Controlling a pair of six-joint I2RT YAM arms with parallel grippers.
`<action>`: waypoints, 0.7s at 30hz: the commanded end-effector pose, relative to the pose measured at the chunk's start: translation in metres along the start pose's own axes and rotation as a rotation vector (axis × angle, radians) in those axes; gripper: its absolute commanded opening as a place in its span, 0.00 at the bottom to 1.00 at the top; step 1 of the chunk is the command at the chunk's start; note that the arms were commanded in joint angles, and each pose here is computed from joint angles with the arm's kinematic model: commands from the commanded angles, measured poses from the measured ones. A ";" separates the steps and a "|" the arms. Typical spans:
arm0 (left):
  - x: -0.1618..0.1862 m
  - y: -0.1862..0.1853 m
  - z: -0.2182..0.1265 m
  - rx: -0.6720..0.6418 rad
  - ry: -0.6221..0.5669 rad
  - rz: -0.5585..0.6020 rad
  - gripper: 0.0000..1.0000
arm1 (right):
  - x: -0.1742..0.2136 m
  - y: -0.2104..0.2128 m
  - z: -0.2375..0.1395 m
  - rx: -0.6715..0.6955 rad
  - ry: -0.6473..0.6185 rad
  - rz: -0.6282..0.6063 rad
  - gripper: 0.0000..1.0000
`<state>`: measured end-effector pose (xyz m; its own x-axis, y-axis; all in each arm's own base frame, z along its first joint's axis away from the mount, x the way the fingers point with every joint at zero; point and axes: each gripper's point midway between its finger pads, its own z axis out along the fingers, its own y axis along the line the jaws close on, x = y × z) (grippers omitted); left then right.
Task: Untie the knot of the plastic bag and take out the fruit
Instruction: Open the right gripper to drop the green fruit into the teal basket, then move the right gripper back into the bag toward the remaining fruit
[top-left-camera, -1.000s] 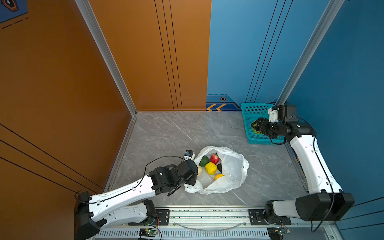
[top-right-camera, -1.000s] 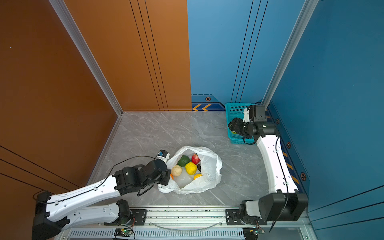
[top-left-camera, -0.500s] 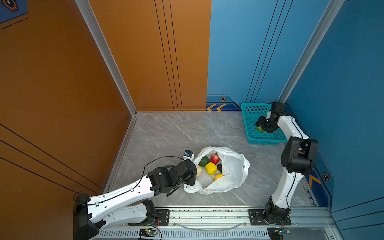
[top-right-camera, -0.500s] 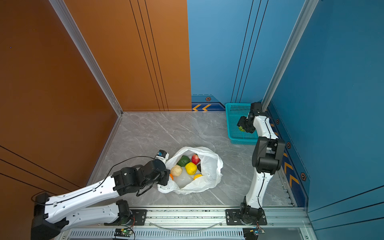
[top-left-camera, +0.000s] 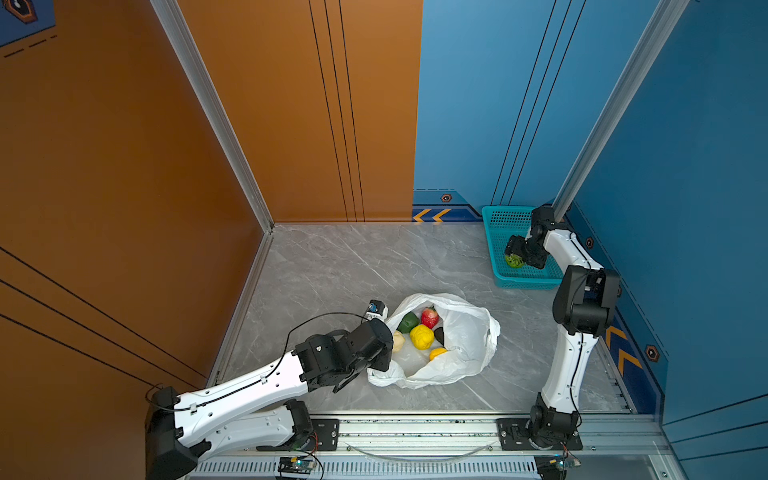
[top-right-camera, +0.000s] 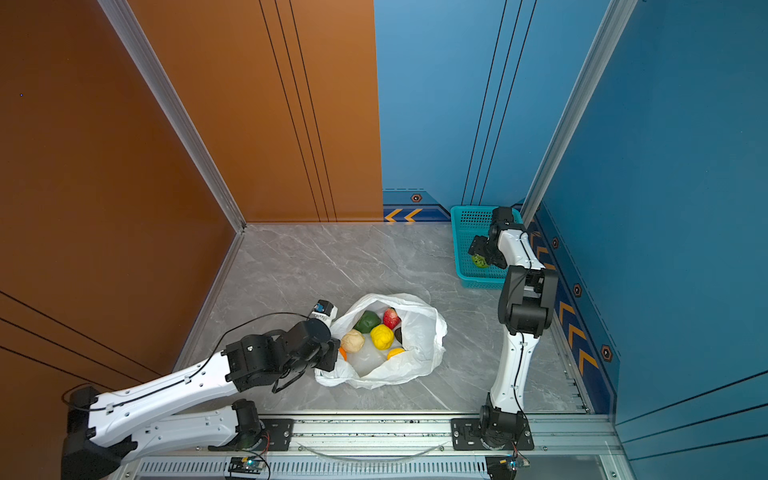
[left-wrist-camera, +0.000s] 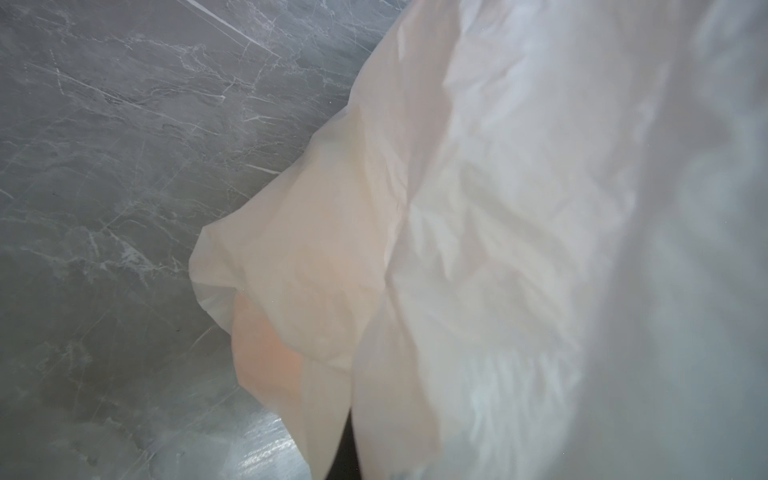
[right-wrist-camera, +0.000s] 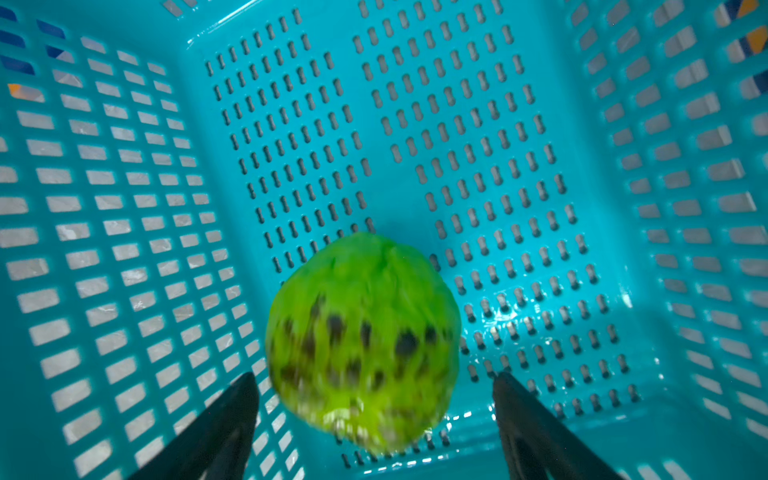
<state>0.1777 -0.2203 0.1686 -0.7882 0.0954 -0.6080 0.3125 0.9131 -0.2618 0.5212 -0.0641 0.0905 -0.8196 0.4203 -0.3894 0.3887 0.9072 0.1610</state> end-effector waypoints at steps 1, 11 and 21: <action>-0.005 0.000 -0.003 0.011 -0.005 0.008 0.00 | 0.002 0.008 -0.038 0.034 -0.017 -0.037 1.00; 0.007 0.000 0.001 0.025 0.034 0.035 0.00 | 0.059 0.074 -0.151 -0.182 -0.068 -0.162 1.00; 0.008 -0.005 -0.001 0.045 0.039 0.038 0.00 | 0.169 0.146 -0.310 -0.428 -0.156 -0.312 1.00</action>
<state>0.1717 -0.2252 0.1656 -0.7972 0.1387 -0.5876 0.3554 0.8946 -0.2710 0.3446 0.1394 0.3340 -0.7319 0.1449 -0.6658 -0.1257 0.9316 0.3410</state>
